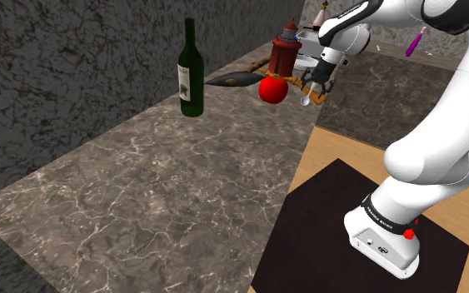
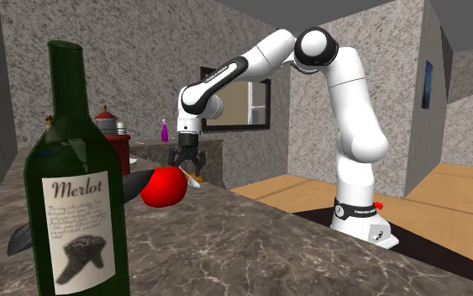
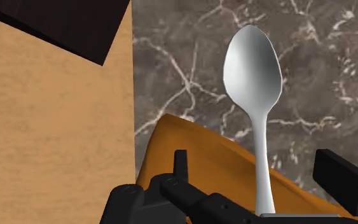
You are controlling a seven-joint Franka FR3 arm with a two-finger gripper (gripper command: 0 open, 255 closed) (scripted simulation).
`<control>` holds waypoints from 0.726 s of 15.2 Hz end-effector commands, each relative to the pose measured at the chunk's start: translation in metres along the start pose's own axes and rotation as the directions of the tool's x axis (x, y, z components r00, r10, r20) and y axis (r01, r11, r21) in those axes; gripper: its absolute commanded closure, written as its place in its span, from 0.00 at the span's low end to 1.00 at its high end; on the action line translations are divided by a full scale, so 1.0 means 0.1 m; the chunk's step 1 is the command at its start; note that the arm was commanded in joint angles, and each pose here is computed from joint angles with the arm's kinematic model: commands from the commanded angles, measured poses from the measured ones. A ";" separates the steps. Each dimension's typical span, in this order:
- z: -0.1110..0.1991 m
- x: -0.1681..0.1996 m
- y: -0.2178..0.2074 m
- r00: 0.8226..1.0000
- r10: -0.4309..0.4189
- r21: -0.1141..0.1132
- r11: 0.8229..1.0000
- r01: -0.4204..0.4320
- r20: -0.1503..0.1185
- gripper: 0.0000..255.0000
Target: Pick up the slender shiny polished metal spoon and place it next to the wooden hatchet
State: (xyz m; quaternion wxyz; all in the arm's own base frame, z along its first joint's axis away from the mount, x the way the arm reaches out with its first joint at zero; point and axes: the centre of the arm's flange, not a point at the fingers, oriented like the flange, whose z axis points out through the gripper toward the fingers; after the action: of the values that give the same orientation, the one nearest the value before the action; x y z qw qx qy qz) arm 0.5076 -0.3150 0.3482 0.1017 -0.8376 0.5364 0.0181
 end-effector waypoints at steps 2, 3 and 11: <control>-0.24 0.04 -0.05 1.000 -0.001 -0.001 1.000 0.001 0.002 0.00; -0.37 0.04 -0.05 1.000 -0.001 -0.001 1.000 0.001 0.002 0.00; -0.47 0.04 -0.05 1.000 -0.001 -0.001 1.000 0.001 0.002 0.00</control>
State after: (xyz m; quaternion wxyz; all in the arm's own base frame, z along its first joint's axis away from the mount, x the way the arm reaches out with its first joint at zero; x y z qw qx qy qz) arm 0.5101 -0.3258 0.3946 0.1020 -0.8379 0.5358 0.0192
